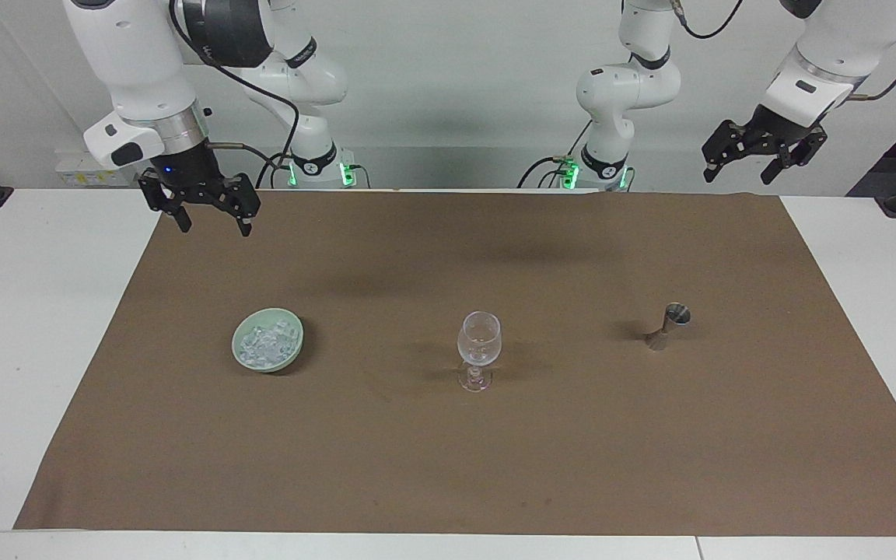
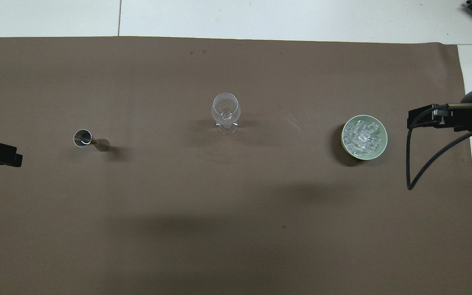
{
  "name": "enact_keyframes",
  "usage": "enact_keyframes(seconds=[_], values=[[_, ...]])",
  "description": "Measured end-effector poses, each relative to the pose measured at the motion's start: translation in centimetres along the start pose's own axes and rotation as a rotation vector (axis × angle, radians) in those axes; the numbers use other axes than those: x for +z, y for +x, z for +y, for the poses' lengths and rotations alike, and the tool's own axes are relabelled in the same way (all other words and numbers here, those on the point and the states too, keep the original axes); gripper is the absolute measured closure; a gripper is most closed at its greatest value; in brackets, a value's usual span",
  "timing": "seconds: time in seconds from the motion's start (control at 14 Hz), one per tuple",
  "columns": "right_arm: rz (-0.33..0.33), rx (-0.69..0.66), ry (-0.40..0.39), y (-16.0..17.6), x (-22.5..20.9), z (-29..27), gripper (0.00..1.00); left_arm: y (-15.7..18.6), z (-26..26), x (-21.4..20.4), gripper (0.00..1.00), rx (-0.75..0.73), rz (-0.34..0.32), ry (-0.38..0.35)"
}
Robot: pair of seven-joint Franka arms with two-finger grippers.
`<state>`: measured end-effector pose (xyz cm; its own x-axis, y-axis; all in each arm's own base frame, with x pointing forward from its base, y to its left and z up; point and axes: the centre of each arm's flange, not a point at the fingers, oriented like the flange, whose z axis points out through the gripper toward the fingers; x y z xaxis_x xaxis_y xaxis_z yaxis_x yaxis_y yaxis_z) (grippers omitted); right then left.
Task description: Pour wine and add ice with both arms
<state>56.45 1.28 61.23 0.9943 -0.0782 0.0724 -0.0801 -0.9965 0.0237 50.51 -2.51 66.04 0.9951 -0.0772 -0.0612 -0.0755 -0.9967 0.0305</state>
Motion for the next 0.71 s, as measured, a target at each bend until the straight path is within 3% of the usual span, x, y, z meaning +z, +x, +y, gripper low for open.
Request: enact_keyframes(seconds=[0.71], values=[[0.0,0.0,0.0,0.0,0.0,0.0,0.0,-0.04,0.26,-0.08,0.0,0.004,0.001,-0.004]])
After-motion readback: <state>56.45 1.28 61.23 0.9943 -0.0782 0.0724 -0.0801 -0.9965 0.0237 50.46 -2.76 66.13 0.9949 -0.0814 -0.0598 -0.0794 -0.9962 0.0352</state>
